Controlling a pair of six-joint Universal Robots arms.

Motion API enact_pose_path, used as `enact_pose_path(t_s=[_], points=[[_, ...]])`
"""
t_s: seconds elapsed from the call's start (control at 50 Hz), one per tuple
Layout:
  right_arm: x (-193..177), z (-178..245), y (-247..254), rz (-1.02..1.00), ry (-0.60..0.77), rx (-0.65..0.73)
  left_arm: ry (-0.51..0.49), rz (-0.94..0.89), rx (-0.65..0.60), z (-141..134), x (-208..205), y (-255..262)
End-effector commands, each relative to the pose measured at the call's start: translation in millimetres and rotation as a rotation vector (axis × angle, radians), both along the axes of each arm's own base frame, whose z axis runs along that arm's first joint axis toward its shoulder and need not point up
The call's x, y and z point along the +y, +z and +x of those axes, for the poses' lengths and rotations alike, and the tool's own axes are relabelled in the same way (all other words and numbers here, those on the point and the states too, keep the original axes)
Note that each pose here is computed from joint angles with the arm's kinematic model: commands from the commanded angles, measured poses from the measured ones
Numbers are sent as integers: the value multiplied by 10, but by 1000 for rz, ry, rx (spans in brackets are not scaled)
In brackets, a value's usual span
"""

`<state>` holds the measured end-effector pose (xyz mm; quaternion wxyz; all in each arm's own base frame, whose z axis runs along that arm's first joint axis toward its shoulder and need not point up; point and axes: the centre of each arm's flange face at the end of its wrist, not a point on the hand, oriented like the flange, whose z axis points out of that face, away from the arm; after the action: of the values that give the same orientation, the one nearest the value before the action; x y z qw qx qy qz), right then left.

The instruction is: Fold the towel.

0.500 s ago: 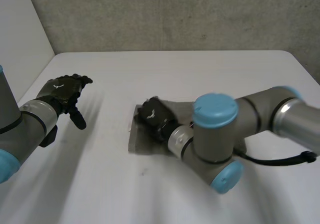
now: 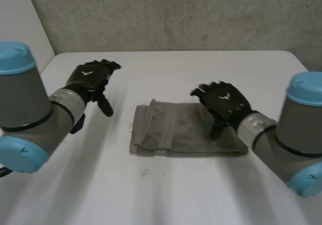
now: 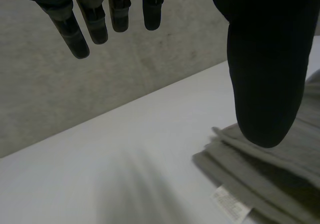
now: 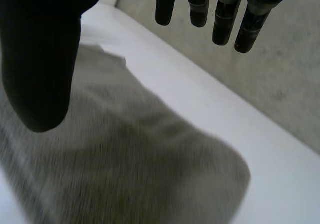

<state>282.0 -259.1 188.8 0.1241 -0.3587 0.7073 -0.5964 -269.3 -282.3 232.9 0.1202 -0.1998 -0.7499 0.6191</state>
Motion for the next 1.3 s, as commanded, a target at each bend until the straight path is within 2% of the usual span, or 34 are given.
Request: enact_pose_path(t_s=[0.02, 0.28, 0.46, 0.5, 0.54, 0.6, 0.64, 0.66, 0.7, 0.76, 0.8, 0.82, 0.86, 0.92, 0.98, 1.1, 1.2, 1.22, 1.26, 1.3], points=[[38, -438, -331, 124, -113, 49, -73, 23, 12, -280, 105, -104], [-107, -701, -617, 106, -178, 71, -75, 43, 30, -283, 180, -107], [-248, -744, -495, 29, -198, 64, -29, 31, 28, -174, 262, -17], [-329, -705, -334, -42, -188, 62, -18, 21, 32, -133, 291, 36], [-360, -478, -87, -152, -120, 66, -15, 12, 36, -116, 300, 66], [-273, -241, -10, -196, -46, 61, -5, 2, 42, -75, 323, 119], [-27, 295, 61, -259, 111, 39, 4, 3, 39, -42, 316, 122], [-26, 298, 61, -259, 112, 39, 15, 12, 37, -5, 308, 100], [220, 733, 56, -280, 244, 20, 29, 17, 34, 40, 293, 86], [370, 914, -12, -270, 312, 16, 57, 20, 34, 135, 274, 91], [623, 1155, -236, -218, 415, 32, 67, 26, 32, 174, 275, 79], [624, 1157, -237, -217, 416, 32, 78, 31, 30, 210, 270, 65], [859, 1289, -494, -150, 512, 65, 84, 38, 26, 234, 273, 45], [937, 1330, -609, -136, 553, 93, 87, 46, 23, 251, 278, 20], [922, 1331, -584, -152, 543, 99, 87, 48, 22, 252, 281, 16], [876, 1245, -196, -190, 441, 48, 78, 12, 42, 210, 229, 113], [602, 882, 167, -159, 233, -43, 63, -17, 71, 108, 146, 201], [601, 881, 168, -159, 233, -44, 63, -17, 72, 107, 146, 202], [564, 807, 235, -139, 201, -82, 34, 1, 120, -50, 147, 205], [417, 634, 308, -69, 113, -168, 14, 10, 149, -143, 160, 212]])
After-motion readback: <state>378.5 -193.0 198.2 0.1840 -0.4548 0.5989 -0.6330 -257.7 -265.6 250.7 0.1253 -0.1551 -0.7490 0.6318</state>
